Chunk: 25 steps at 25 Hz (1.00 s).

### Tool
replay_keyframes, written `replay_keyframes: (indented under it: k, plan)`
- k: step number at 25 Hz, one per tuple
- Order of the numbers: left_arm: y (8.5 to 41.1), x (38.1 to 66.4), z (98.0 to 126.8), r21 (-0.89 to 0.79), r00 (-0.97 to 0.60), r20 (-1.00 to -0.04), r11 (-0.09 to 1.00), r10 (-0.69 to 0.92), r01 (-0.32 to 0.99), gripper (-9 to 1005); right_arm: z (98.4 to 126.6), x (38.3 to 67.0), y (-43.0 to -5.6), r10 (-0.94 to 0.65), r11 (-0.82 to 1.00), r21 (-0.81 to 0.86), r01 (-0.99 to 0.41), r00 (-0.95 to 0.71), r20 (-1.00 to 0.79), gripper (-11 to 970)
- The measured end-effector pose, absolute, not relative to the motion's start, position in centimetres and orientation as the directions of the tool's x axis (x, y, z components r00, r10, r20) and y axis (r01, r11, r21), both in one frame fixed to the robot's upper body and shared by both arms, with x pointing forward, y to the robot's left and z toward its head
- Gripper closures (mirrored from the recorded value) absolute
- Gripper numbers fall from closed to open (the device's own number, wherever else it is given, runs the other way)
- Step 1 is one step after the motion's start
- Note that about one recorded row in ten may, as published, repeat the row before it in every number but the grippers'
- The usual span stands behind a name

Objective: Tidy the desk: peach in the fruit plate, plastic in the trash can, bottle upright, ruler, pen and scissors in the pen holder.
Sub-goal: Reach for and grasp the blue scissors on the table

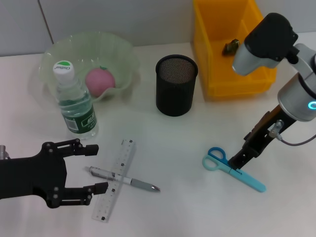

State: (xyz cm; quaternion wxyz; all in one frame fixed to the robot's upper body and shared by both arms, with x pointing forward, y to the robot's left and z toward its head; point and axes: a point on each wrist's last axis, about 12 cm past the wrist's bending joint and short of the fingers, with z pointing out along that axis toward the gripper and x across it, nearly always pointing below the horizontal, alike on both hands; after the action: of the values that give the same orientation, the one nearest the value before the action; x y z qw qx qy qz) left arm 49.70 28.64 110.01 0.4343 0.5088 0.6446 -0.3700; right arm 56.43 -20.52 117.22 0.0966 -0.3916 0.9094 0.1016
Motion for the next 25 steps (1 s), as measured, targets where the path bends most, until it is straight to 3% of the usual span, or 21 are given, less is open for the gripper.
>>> replay_keyframes:
  k: [25]
  plan:
    - [28.7,49.7,109.8,-0.04,-0.109,-0.94,0.214,0.322,0.976,183,113.9,57.0,-18.3,-0.697,0.698,0.087,-0.711,-0.702,-0.144,239]
